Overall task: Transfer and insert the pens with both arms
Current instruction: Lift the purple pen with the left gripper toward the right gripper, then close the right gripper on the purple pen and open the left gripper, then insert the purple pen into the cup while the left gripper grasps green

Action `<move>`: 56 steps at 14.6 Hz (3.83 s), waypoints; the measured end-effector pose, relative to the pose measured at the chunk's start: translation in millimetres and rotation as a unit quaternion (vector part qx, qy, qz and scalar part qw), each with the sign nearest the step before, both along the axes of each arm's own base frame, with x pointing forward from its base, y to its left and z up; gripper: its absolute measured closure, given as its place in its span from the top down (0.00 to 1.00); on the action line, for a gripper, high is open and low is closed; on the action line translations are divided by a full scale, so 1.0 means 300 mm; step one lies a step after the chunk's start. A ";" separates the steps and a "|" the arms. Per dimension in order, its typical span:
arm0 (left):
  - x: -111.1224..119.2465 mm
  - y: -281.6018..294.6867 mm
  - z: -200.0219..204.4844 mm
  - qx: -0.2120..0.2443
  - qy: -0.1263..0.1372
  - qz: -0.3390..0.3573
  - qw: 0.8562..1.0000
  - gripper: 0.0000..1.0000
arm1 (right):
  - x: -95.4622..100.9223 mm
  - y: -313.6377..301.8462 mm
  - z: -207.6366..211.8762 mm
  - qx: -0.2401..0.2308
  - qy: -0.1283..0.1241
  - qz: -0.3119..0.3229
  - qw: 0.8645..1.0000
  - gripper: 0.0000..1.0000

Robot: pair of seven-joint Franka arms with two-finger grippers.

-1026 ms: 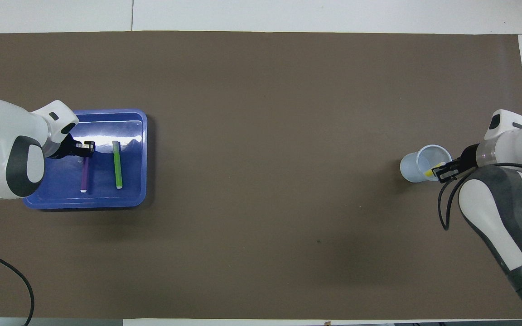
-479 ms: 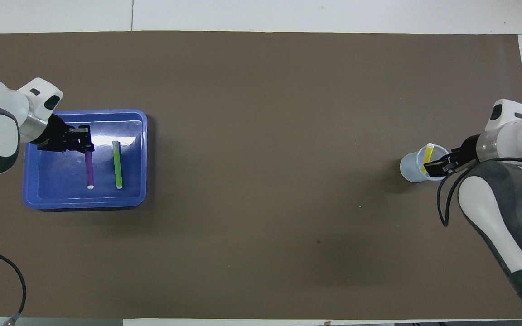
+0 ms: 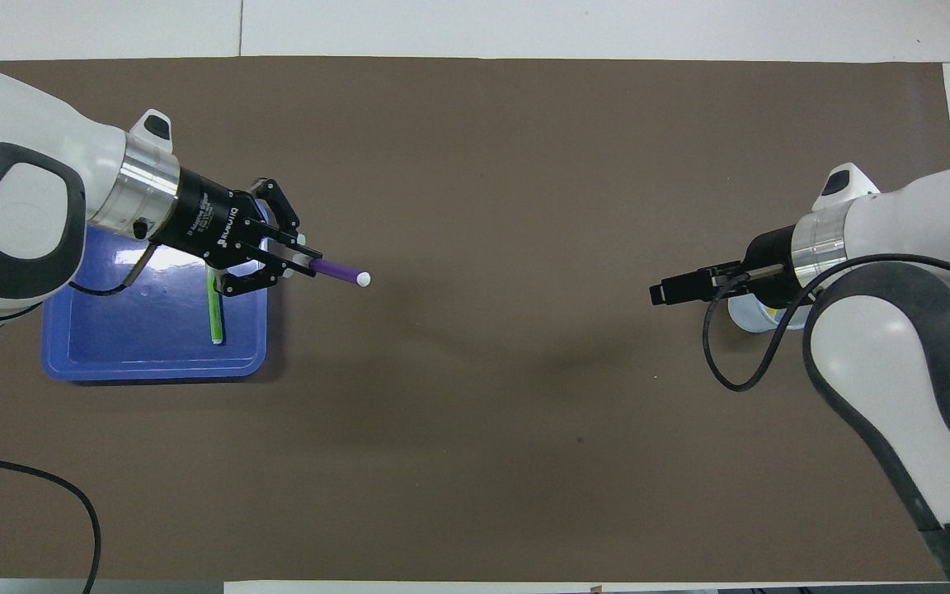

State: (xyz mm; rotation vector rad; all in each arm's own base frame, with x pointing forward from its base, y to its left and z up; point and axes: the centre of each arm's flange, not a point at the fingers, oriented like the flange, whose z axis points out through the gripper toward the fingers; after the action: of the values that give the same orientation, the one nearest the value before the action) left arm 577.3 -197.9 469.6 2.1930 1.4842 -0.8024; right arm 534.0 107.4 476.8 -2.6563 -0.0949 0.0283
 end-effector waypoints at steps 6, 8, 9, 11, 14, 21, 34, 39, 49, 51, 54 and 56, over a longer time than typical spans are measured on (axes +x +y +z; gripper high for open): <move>-0.182 -0.340 -0.132 -0.016 0.061 0.098 0.993 0.17 | -0.026 0.202 0.045 0.091 0.098 -0.148 0.980 1.00; -0.243 -0.371 -0.165 -0.013 0.073 0.120 0.990 0.17 | -0.038 0.244 0.064 0.094 0.099 -0.143 0.980 1.00; -0.258 -0.375 -0.167 -0.012 0.081 0.138 0.987 0.17 | -0.046 0.274 0.076 0.094 0.095 -0.144 0.981 1.00; -0.273 -0.374 -0.167 -0.015 0.091 0.157 0.983 0.17 | -0.053 0.336 0.088 0.095 0.076 -0.153 0.981 0.99; -0.287 -0.390 -0.170 -0.019 0.094 0.167 0.981 0.17 | -0.069 0.406 0.076 0.095 0.058 -0.156 0.981 0.90; -0.285 -0.387 -0.166 -0.026 0.099 0.177 0.979 0.17 | -0.097 0.481 0.050 0.094 0.043 -0.161 0.982 0.52; -0.284 -0.386 -0.163 -0.027 0.097 0.180 0.978 0.17 | -0.087 0.476 0.045 0.096 0.034 -0.170 0.980 0.17; -0.285 -0.388 -0.161 -0.027 0.097 0.180 0.979 0.17 | -0.086 0.473 0.046 0.096 0.036 -0.169 0.980 0.17; -0.296 -0.386 -0.109 -0.026 -0.024 0.070 0.997 1.00 | 0.085 -0.024 0.287 -0.130 -0.023 0.124 0.983 0.17; -0.308 -0.373 -0.128 0.012 -0.060 -0.002 0.998 1.00 | 0.139 -0.198 0.281 -0.166 -0.056 0.217 0.960 0.17; -0.296 -0.313 -0.155 0.065 -0.142 -0.143 0.977 1.00 | 0.179 -0.273 0.218 -0.198 -0.082 0.312 0.926 0.17; -0.254 -0.211 -0.170 0.100 -0.187 -0.230 0.950 1.00 | 0.178 -0.279 0.152 -0.204 -0.086 0.327 0.919 0.17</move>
State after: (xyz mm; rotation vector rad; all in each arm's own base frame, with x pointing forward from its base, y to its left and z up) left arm 501.1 -261.2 418.6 2.7064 0.9149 -0.3359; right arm 587.4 23.8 522.4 -2.8921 -1.1416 0.0361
